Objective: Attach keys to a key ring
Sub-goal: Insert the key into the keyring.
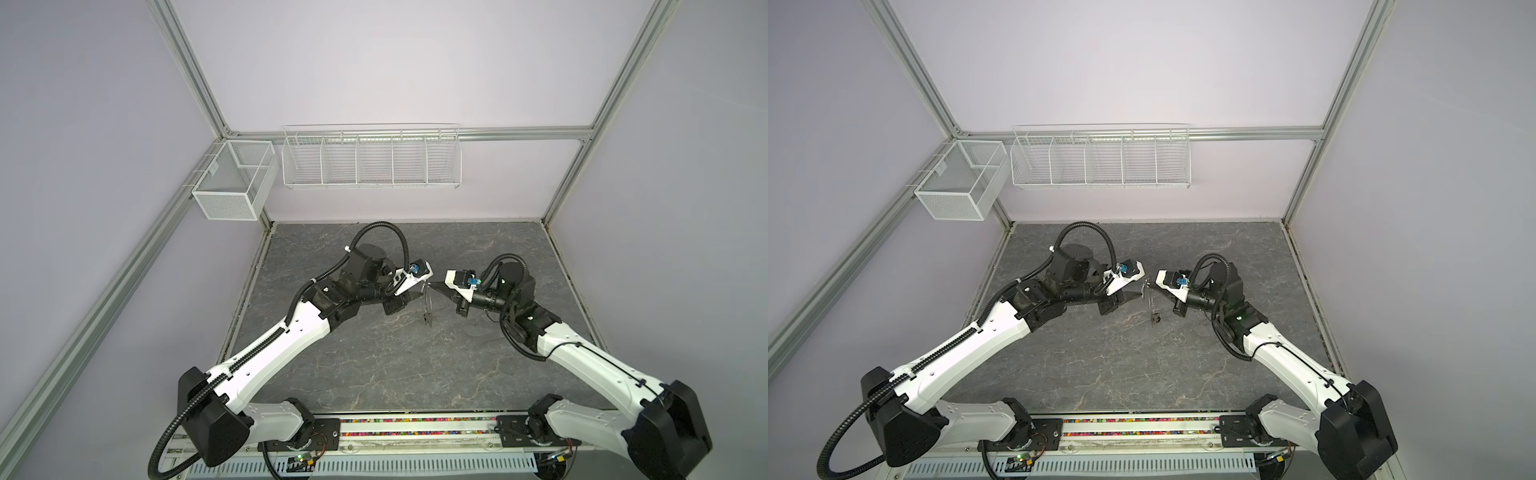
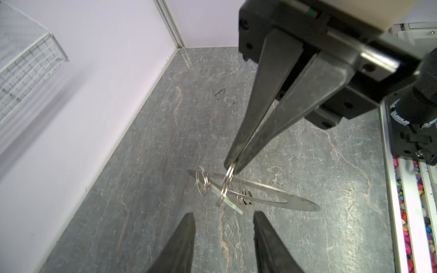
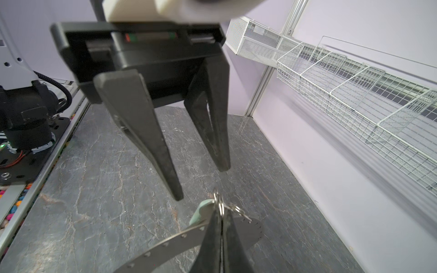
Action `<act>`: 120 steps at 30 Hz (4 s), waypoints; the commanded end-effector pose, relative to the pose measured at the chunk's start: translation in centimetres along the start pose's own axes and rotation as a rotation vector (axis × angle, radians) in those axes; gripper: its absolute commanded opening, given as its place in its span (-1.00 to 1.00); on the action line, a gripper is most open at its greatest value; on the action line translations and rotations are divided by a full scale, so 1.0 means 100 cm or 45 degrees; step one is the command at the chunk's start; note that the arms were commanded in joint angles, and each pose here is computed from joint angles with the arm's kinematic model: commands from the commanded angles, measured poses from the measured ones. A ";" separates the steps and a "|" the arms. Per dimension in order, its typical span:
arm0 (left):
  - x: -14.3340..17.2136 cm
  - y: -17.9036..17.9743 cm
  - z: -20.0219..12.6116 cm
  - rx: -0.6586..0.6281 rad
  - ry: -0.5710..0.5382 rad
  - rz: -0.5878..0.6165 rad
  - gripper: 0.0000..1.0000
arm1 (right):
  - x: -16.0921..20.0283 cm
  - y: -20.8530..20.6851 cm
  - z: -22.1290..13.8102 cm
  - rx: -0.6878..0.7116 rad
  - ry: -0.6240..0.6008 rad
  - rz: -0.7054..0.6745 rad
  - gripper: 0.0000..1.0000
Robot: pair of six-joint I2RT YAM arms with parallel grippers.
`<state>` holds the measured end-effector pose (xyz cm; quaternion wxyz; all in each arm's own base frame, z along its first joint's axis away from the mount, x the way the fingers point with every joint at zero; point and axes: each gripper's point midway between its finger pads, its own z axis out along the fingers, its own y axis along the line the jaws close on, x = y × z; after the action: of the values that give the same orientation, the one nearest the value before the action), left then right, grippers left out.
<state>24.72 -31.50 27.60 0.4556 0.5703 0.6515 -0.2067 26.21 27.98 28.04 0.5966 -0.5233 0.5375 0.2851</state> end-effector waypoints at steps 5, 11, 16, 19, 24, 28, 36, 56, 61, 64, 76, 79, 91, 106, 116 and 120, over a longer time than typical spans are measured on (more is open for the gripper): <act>-0.005 0.002 0.006 -0.019 -0.130 -0.102 -0.16 | -0.021 -0.009 0.000 0.049 -0.106 -0.004 -0.86; -0.003 0.014 0.013 -0.092 -0.133 -0.156 -0.22 | -0.024 -0.016 0.002 0.080 -0.118 0.025 -0.85; -0.012 0.019 0.016 -0.109 -0.190 -0.176 -0.25 | -0.022 -0.021 0.004 0.114 -0.115 0.050 -0.85; -0.014 0.018 0.019 -0.083 -0.197 -0.177 -0.26 | -0.023 -0.025 0.005 0.137 -0.127 0.061 -0.85; -0.011 0.017 0.028 -0.055 -0.170 -0.194 -0.28 | -0.026 -0.030 0.004 0.172 -0.160 0.068 -0.86; -0.013 0.021 0.031 -0.073 -0.183 -0.199 -0.34 | -0.030 -0.030 0.005 0.167 -0.181 0.079 -0.85; -0.022 0.035 0.027 -0.165 -0.224 -0.210 -0.43 | -0.026 -0.033 0.006 0.184 -0.167 0.099 -0.86; -0.016 0.036 0.029 -0.251 -0.165 -0.125 -1.00 | -0.027 -0.054 0.005 0.311 -0.207 0.233 -0.86; -0.013 0.037 0.033 -0.312 -0.123 -0.081 -1.00 | -0.023 -0.064 0.004 0.384 -0.211 0.306 -0.86; -0.012 0.038 0.036 -0.346 -0.102 -0.059 -1.00 | -0.025 -0.067 0.004 0.392 -0.235 0.338 -0.86; -0.008 0.035 0.052 -0.404 -0.011 0.036 -1.00 | -0.030 -0.071 0.003 0.409 -0.288 0.372 -0.86; -0.010 0.036 0.050 -0.411 -0.024 0.034 -1.00 | -0.027 -0.071 0.003 0.409 -0.275 0.369 -0.86; -0.003 0.053 -0.006 -0.351 -0.254 -0.104 -0.26 | -0.025 -0.051 0.006 0.235 -0.273 0.268 -0.86; -0.038 0.011 -0.025 0.171 -0.528 -0.075 -0.40 | -0.049 -0.012 0.006 -0.115 -0.330 0.113 -0.86; -0.043 0.012 -0.022 0.195 -0.549 -0.077 -0.50 | -0.055 -0.001 0.002 -0.193 -0.343 0.100 -0.86; -0.046 0.013 -0.023 0.200 -0.561 -0.073 -0.62 | -0.054 0.000 0.002 -0.206 -0.336 0.099 -0.86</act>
<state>24.62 -31.70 30.83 0.5200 0.5259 0.5549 -0.3810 25.62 29.56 30.99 0.5919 -0.4900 0.4822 0.4206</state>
